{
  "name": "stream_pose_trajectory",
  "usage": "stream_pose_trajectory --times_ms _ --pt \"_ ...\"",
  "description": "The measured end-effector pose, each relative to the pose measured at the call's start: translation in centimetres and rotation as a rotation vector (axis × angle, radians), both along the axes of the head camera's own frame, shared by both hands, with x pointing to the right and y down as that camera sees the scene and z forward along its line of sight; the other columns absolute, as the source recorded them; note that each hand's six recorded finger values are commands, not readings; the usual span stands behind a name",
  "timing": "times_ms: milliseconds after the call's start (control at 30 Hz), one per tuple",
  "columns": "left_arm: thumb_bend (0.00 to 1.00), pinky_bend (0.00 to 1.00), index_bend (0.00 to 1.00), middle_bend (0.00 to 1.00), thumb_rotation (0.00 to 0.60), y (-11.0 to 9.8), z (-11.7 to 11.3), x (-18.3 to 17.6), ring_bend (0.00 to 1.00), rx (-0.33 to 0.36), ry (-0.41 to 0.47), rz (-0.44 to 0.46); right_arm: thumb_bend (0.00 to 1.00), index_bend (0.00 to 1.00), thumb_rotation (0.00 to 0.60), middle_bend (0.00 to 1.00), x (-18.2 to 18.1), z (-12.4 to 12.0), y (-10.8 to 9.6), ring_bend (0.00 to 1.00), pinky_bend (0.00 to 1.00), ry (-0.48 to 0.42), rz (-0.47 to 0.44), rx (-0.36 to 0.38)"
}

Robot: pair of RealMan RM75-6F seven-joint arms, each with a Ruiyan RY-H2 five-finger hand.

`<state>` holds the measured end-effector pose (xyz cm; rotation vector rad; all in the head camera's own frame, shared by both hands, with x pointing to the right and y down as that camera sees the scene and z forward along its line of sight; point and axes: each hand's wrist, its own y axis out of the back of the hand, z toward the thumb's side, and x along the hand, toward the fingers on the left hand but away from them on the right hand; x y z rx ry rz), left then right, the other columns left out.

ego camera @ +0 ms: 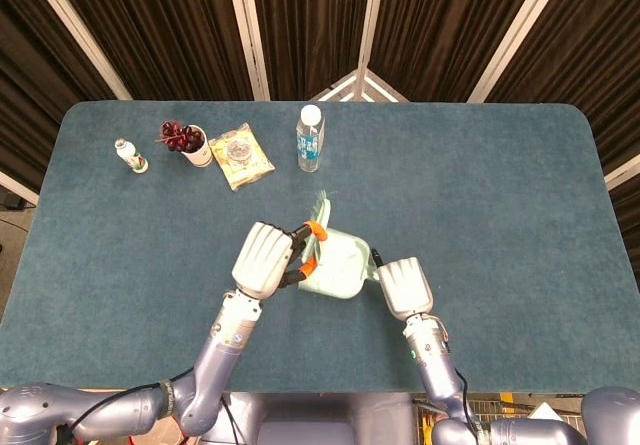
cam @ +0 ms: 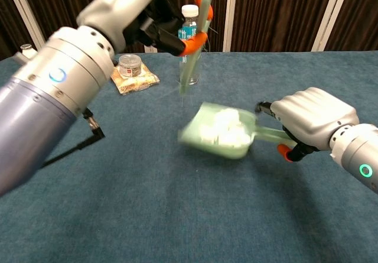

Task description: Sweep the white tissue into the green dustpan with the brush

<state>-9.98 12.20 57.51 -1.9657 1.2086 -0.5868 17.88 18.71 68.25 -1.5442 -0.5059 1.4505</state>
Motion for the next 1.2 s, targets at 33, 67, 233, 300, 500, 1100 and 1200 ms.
stream_pose_trajectory --times_ms 33,67,233,300,500,1100,1200 --pt "0.64 1.00 0.79 1.00 0.600 -0.2 -0.2 -0.3 1.00 0.005 -0.004 0.000 0.46 0.00 0.600 0.82 0.0 0.0 0.0 0.80 0.86 0.002 -0.002 0.002" --pt "0.64 1.00 0.79 1.00 0.600 -0.4 -0.3 -0.6 1.00 0.008 -0.007 -0.001 0.46 0.00 0.600 0.82 -0.1 0.0 0.0 0.79 0.86 0.004 -0.005 0.002" --pt "0.64 1.00 0.79 1.00 0.600 -1.1 -1.0 -1.6 1.00 0.016 -0.011 -0.012 0.46 0.00 0.600 0.82 -0.1 0.0 0.1 0.79 0.86 0.022 -0.011 0.004" --pt "0.64 1.00 0.79 1.00 0.600 -1.2 -1.2 -1.9 1.00 0.016 -0.008 -0.017 0.46 0.00 0.600 0.82 -0.1 -0.1 0.1 0.79 0.86 0.021 -0.012 0.004" --pt "0.64 1.00 0.79 1.00 0.600 -1.6 -1.7 -2.7 1.00 0.016 -0.004 -0.033 0.46 0.00 0.600 0.82 0.0 -0.4 0.4 0.79 0.86 0.020 -0.023 0.003" --pt "0.64 1.00 0.79 1.00 0.600 -2.2 -1.1 -5.9 1.00 0.068 -0.285 0.051 0.46 0.00 0.600 0.82 3.3 -2.9 -1.7 0.79 0.86 0.035 0.009 0.073" --pt "0.63 1.00 0.79 1.00 0.600 -1.8 -0.3 -6.4 1.00 0.061 -0.403 0.092 0.46 0.00 0.600 0.82 3.8 -3.1 -1.8 0.79 0.86 0.032 0.016 0.072"
